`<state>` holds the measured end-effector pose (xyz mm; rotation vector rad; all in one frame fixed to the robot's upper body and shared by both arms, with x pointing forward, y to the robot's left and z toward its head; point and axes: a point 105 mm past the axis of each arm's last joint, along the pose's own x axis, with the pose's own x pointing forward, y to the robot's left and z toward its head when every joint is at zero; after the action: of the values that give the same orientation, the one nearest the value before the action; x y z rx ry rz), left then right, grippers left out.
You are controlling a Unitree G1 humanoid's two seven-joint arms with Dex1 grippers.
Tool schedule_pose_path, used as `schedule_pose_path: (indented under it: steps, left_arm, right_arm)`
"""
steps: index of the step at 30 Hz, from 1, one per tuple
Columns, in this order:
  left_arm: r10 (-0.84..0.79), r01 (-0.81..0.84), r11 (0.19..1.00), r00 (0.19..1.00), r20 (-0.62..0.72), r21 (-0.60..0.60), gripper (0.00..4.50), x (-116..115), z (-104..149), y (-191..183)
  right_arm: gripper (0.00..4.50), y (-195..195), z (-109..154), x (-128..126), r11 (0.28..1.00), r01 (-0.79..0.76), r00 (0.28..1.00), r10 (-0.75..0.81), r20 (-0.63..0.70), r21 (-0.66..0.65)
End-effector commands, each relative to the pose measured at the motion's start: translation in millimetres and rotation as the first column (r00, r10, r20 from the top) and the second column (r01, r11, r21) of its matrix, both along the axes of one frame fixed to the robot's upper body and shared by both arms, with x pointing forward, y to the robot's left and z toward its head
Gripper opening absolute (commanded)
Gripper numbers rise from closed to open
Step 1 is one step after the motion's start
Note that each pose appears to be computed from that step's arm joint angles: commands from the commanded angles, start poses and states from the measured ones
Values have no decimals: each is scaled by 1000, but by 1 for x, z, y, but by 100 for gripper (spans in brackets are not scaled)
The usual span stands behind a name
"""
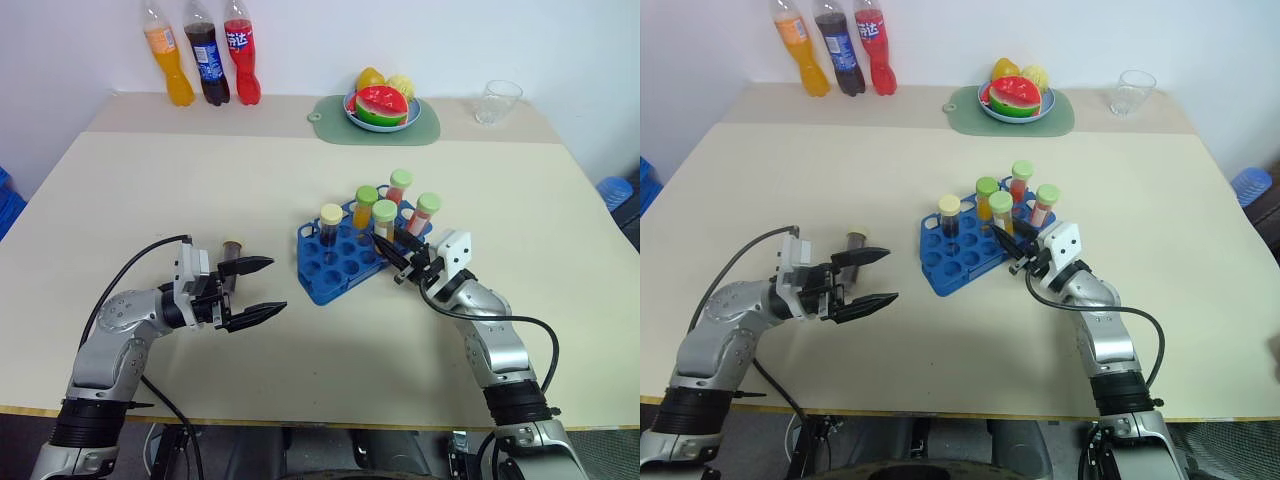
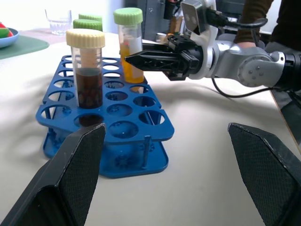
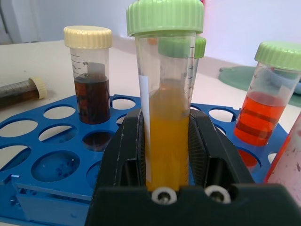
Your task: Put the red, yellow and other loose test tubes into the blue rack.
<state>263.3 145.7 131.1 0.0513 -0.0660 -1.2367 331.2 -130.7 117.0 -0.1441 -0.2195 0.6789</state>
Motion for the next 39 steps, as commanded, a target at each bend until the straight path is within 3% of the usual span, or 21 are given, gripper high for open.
schedule_pose_path:
  steps: [1, 2, 4, 7, 8, 25, 39]
  left_arm:
    - [3, -2, 1000, 1000, 26, -11, 431, -1, 7, 1]
    - [2, -2, 1000, 1000, 25, -12, 431, -1, 7, 1]
    - [0, 0, 1000, 1000, 25, -13, 431, 0, 7, 0]
    - [-3, 4, 1000, 1000, 24, -13, 431, 0, 7, 0]
    - [-4, 4, 1000, 1000, 23, -13, 431, 0, 7, 0]
    - [5, -5, 1000, 1000, 26, -26, 431, 1, 5, -4]
    - [9, -9, 1000, 1000, 28, -25, 431, -1, 6, -2]
  right_arm:
    - [82, -16, -10, -2, 999, 36, 998, -36, -45, 14]
    - [178, -15, -9, -3, 999, 35, 999, -34, -42, 17]
    - [266, -13, -6, -3, 999, 38, 999, -37, -28, 16]
    - [432, -8, -6, -4, 1000, 27, 1000, -27, -13, -3]
    - [442, -6, -6, -6, 1000, 19, 1000, -19, -19, 1]
    - [442, 25, -9, -23, 987, -155, 985, 152, -77, -41]
    - [442, 58, 5, -14, 971, -235, 971, 234, -41, -35]
